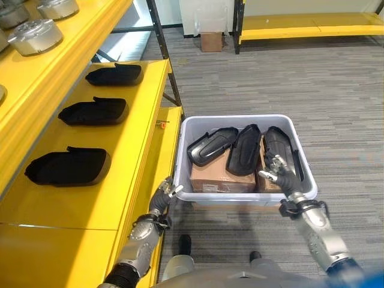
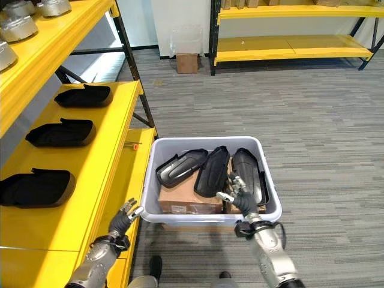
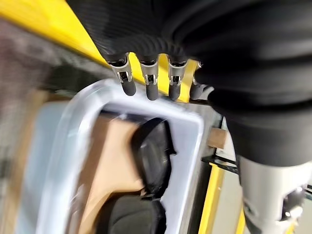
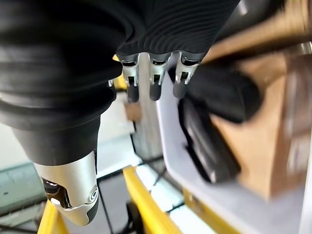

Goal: Move parts from the plastic box to the shelf.

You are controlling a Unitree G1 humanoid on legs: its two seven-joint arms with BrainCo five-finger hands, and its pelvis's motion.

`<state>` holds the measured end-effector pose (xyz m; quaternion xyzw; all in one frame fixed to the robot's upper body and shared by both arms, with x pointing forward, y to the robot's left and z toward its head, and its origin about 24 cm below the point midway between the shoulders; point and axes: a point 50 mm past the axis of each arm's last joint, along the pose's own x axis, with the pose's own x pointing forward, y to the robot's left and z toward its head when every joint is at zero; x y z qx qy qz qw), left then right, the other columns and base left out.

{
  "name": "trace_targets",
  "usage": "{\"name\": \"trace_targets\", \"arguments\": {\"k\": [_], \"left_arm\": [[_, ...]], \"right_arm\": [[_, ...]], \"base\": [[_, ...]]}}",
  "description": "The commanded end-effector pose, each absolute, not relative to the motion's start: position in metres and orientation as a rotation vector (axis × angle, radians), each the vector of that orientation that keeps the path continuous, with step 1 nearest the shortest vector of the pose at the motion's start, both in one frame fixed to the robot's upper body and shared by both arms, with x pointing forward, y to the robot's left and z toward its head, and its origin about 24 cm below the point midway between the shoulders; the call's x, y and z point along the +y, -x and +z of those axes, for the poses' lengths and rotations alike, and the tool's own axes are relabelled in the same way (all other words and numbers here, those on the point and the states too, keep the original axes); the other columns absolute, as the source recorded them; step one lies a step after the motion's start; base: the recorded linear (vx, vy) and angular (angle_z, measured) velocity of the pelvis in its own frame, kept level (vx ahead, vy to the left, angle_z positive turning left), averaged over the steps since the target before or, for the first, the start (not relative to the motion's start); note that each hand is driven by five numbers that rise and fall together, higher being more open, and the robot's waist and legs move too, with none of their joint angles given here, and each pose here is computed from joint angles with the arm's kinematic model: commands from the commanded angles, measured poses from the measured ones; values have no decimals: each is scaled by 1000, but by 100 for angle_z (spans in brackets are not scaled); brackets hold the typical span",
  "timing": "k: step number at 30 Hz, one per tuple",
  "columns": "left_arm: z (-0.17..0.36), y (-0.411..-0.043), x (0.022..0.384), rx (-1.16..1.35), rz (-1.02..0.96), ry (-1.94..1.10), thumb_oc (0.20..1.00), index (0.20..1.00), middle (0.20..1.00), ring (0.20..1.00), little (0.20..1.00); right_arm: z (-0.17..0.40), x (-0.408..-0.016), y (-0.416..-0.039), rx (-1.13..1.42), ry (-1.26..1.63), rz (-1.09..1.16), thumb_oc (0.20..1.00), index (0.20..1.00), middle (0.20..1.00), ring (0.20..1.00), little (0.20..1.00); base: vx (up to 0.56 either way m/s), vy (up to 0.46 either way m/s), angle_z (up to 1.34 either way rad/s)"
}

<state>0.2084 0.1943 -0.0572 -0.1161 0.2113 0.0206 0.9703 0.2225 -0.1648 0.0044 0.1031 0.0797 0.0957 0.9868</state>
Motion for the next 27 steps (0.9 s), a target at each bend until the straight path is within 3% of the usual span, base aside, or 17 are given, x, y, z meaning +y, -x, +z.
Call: {"name": "trace_targets", "arguments": {"k": [1,14,18,27], "left_arm": [[-47,-208,199,348,53,229,1000,1000,1000,1000,1000],[-31,-213,213,258,93,248,1000,1000,1000,1000,1000],[2,-232,214,105,51,239,1000,1000,1000,1000,1000],[69,-268,201,-186,-13,304,1000,1000,1000,1000,1000]], "right_arm": [[31,-166,-235,26,-199,243,1000,1000,1000,1000,1000],[67,-180,-246,-138,-90,211,1000,1000,1000,1000,1000],[91,-200,-264,-244,33,107,1000,1000,1000,1000,1000],[133,-203,-306,-381,136,23,1000,1000,1000,1000,1000]], "base": [[-6,147,-51],[3,12,-20],[-66,-55,0],[-71,-66,5]]}}
